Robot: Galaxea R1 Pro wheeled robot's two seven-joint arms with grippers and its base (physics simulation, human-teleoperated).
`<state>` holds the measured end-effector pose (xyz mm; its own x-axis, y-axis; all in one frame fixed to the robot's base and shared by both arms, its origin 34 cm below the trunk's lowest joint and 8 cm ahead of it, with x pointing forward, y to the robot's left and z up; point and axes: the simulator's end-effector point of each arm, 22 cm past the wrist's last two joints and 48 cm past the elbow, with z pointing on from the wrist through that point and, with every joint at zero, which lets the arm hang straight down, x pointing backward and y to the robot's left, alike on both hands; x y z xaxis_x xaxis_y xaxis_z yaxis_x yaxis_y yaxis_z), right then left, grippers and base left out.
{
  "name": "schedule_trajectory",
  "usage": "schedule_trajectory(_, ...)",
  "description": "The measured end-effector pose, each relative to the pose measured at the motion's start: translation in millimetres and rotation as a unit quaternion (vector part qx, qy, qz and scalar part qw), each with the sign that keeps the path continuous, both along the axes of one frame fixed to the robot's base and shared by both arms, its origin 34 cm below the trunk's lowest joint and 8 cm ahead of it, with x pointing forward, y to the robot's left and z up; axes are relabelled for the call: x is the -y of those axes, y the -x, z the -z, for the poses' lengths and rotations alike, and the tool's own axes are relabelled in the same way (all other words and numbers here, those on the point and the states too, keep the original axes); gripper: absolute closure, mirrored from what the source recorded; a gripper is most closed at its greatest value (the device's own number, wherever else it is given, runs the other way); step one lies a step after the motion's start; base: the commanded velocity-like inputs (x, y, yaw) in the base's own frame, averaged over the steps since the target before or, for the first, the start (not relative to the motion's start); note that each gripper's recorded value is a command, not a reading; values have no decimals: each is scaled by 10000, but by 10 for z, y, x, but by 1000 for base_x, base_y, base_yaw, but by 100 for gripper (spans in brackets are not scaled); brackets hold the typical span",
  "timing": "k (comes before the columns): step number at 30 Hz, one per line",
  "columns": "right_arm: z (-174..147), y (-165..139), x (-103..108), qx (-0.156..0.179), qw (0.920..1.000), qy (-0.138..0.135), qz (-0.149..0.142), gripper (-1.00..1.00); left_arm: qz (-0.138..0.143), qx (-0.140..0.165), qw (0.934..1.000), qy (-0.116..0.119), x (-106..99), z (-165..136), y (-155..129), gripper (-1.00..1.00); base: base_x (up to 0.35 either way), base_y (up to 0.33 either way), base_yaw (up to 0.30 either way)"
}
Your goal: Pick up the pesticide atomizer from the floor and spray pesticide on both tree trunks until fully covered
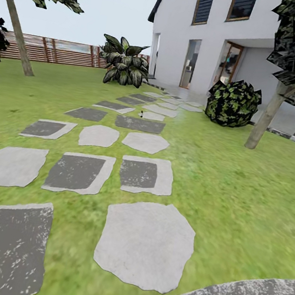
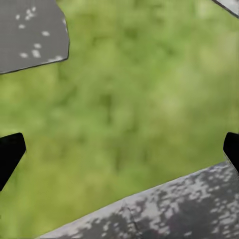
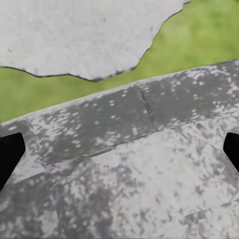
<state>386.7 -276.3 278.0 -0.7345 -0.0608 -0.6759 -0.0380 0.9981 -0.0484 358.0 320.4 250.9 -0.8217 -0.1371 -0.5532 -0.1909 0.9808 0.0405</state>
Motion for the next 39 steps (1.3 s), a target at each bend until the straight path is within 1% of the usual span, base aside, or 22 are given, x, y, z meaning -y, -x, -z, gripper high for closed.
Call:
schedule_trajectory(24,0,1,0,-1,10000,2,-4,-100,2,-4,10000,4,3,2,3,-100,339,0,15)
schedule_trajectory(33,9,10,-1,-16,10000,2,-5,-100,2,-20,10000,4,2,10,15,-100,339,0,192)
schedule_trajectory(39,11,14,0,-21,10000,2,-5,-100,3,-24,10000,4,3,12,17,-100,339,0,36)
